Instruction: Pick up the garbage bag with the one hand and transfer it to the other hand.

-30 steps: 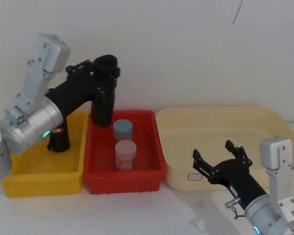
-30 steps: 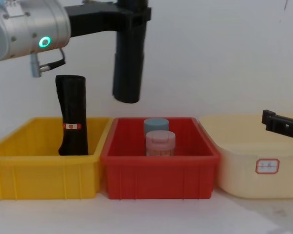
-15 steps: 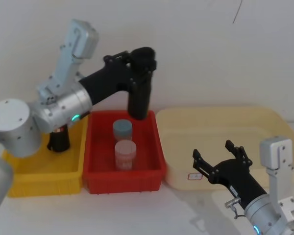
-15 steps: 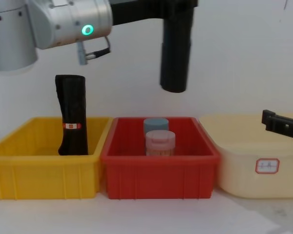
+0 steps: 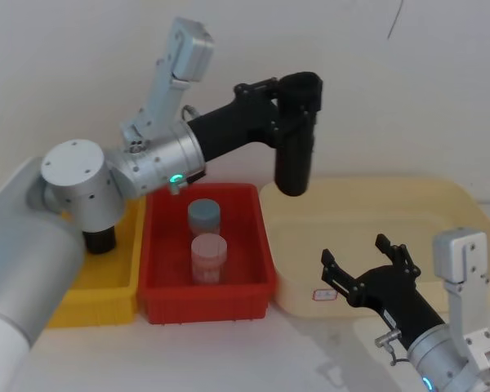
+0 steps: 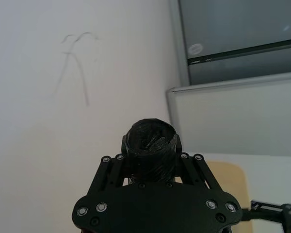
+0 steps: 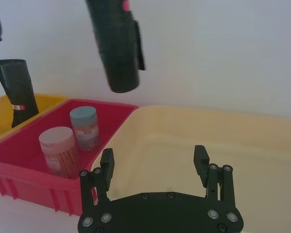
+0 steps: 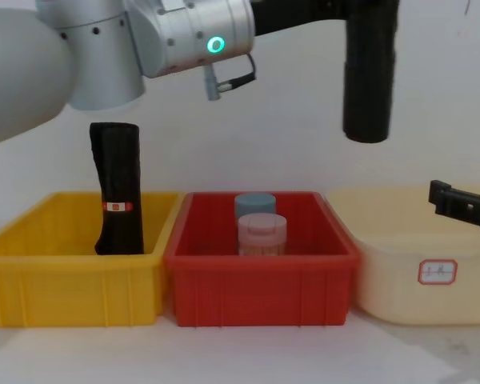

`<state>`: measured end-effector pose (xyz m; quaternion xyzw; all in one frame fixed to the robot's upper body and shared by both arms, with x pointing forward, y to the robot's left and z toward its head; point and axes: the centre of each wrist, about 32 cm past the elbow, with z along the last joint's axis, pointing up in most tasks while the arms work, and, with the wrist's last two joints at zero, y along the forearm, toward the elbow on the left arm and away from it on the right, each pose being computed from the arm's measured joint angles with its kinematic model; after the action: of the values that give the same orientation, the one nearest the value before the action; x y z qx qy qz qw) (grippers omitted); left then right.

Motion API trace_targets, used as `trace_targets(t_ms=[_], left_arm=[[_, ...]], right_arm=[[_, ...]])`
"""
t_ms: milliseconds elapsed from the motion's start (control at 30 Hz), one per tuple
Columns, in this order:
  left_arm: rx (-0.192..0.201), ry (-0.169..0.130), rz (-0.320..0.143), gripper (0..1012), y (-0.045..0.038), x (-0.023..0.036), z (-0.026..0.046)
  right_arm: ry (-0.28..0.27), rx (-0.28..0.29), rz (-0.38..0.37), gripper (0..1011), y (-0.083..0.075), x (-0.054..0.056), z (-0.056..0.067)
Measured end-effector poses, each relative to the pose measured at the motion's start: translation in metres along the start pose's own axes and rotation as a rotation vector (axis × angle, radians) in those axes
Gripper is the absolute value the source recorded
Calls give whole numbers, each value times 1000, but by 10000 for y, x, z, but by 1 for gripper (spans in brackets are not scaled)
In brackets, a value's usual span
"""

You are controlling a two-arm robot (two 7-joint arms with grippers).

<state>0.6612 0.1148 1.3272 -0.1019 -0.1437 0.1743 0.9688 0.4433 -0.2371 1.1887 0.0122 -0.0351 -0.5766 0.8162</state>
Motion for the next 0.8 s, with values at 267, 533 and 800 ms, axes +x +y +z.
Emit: trace_targets(t_ms=[267, 533, 800], left_arm=[[-28, 31, -56, 436, -164, 14, -52], [-35, 46, -61, 436, -175, 0, -74], [-41, 66, -62, 436, -161, -19, -92]], right_arm=[[0, 0, 0, 1000, 0, 0, 0], [0, 0, 0, 1000, 0, 0, 0], [0, 0, 0, 999, 0, 0, 0]])
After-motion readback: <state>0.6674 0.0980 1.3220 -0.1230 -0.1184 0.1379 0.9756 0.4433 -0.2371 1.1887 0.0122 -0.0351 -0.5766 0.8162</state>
